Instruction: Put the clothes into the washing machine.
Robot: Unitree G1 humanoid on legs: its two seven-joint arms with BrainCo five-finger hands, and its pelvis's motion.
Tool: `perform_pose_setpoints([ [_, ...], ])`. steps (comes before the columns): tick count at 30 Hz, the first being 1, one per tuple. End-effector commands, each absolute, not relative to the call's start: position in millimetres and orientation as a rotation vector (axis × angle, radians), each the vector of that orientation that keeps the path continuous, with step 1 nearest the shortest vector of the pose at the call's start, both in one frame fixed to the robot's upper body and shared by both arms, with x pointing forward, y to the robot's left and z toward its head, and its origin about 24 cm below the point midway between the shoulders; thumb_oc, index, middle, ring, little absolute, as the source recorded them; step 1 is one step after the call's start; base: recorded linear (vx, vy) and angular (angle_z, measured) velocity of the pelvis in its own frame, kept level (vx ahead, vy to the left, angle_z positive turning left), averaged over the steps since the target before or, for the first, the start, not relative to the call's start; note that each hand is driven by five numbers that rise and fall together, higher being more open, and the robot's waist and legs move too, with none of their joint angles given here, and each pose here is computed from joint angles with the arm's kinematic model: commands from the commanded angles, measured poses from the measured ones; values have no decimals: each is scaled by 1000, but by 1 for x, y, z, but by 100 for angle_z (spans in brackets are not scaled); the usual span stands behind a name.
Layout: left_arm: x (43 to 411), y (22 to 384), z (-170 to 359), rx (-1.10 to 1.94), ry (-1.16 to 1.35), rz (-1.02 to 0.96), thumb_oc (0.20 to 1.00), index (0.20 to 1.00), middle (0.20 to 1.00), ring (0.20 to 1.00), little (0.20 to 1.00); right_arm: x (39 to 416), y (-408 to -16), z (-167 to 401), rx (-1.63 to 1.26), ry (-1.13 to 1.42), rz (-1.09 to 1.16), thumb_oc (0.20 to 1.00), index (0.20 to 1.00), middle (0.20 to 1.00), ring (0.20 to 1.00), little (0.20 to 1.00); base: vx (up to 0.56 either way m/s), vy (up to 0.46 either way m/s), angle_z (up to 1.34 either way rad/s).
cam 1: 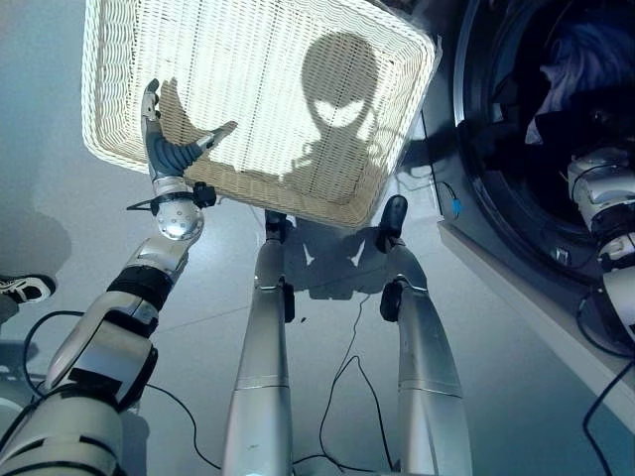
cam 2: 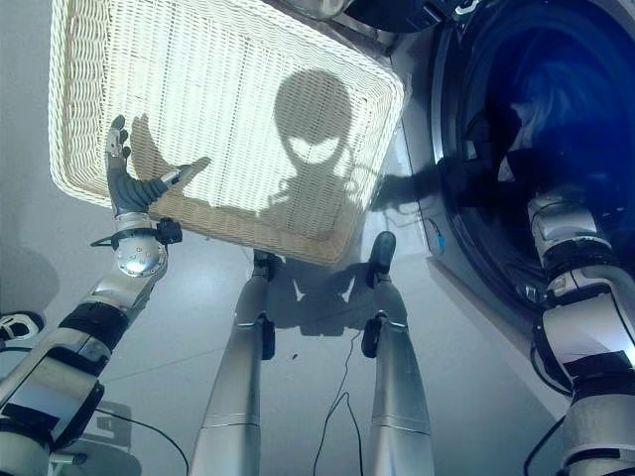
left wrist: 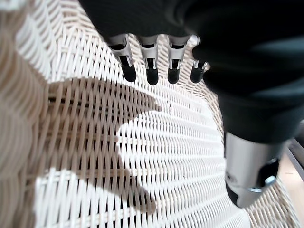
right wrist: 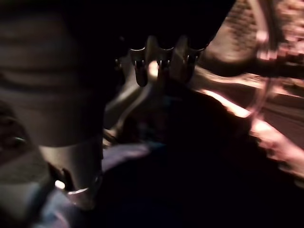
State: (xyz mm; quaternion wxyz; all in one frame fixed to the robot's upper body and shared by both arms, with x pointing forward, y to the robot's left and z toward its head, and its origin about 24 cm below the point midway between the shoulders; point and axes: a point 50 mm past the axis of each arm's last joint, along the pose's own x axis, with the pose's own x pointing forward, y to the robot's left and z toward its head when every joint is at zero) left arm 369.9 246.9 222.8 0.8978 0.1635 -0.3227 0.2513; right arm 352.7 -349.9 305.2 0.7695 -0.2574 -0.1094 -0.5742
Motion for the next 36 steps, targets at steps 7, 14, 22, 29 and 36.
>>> perform_pose_setpoints([
  [7,371,241,233,266,-722,543,1000,1000,1000,1000,1000,343,-342,320,-851,-499,-1265,1000,1000,1000,1000,1000,-2,4,0],
  [14,371,235,231,257,-734,555,1000,1000,1000,1000,1000,352,-315,302,-842,-604,-1143,1000,1000,1000,1000,1000,0,0,0],
  [22,369,230,226,243,-742,573,1000,1000,1000,1000,1000,360,-283,270,-894,-602,-930,1000,1000,1000,1000,1000,0,0,0],
  [29,371,231,232,237,-749,574,1000,1000,1000,1000,1000,372,-278,235,-1054,-450,-746,1000,1000,1000,1000,1000,0,0,0],
  [36,375,228,235,240,-754,559,1000,1000,1000,1000,1000,380,-296,205,-1212,-248,-672,1000,1000,1000,1000,1000,0,0,0],
])
